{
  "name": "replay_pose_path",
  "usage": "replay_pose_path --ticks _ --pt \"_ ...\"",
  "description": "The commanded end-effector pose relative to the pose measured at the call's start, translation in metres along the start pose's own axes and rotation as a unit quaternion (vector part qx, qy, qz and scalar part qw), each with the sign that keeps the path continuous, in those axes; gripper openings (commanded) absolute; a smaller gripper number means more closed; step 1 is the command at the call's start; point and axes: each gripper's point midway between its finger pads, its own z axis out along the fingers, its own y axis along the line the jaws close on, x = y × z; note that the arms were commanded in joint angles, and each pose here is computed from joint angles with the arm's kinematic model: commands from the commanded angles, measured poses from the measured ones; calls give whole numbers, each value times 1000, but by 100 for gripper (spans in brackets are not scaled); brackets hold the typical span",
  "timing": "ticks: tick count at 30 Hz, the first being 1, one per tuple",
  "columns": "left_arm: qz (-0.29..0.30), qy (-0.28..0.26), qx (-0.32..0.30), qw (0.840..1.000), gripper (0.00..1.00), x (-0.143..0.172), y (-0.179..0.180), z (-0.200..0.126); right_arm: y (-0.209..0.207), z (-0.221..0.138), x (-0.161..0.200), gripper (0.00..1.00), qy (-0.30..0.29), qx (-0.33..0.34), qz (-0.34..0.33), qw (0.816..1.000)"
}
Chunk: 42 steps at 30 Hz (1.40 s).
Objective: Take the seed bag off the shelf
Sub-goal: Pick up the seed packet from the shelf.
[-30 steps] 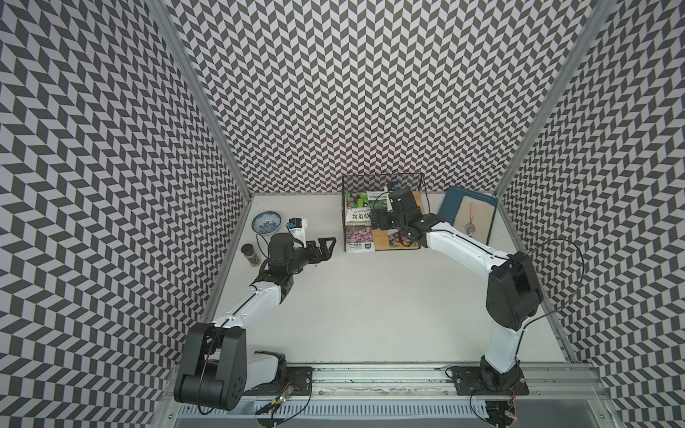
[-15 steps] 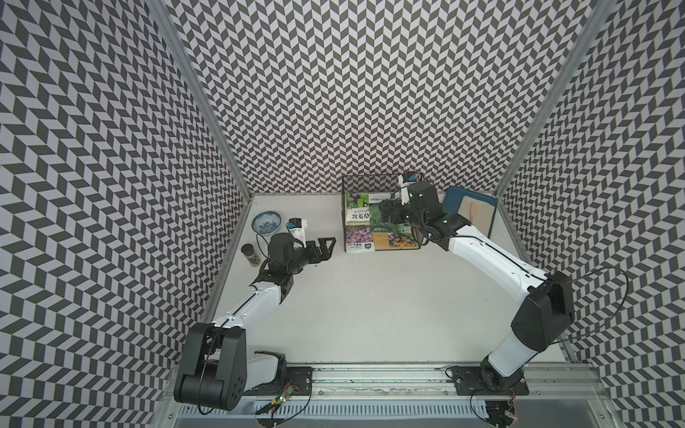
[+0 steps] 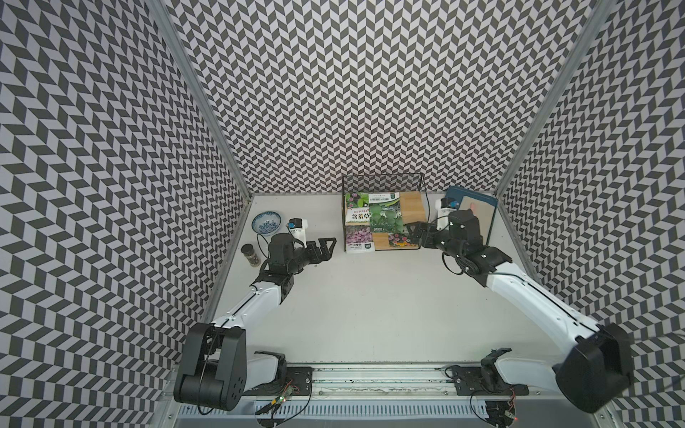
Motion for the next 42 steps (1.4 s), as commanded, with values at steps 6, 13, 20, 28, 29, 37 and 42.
replay_pose_path --ticks 6,13,20,28,29,37,42 --pt "6 12 -2 1000 100 8 0 2 30 4 16 94 -11 -147 111 983" --pt "7 13 -3 1000 100 9 1 2 34 29 35 94 27 -175 132 975" --pt "8 14 -3 1000 100 10 1 3 36 44 37 94 26 -194 150 969" --pt "8 15 -3 1000 100 10 1 3 35 70 31 91 27 -189 154 969" --pt "8 15 -2 1000 100 10 0 3 35 73 30 91 26 -189 155 969" --pt "8 16 -3 1000 100 10 1 3 40 93 19 76 22 -197 161 967" --pt "8 17 -3 1000 100 10 1 3 39 97 21 54 24 -196 167 966"
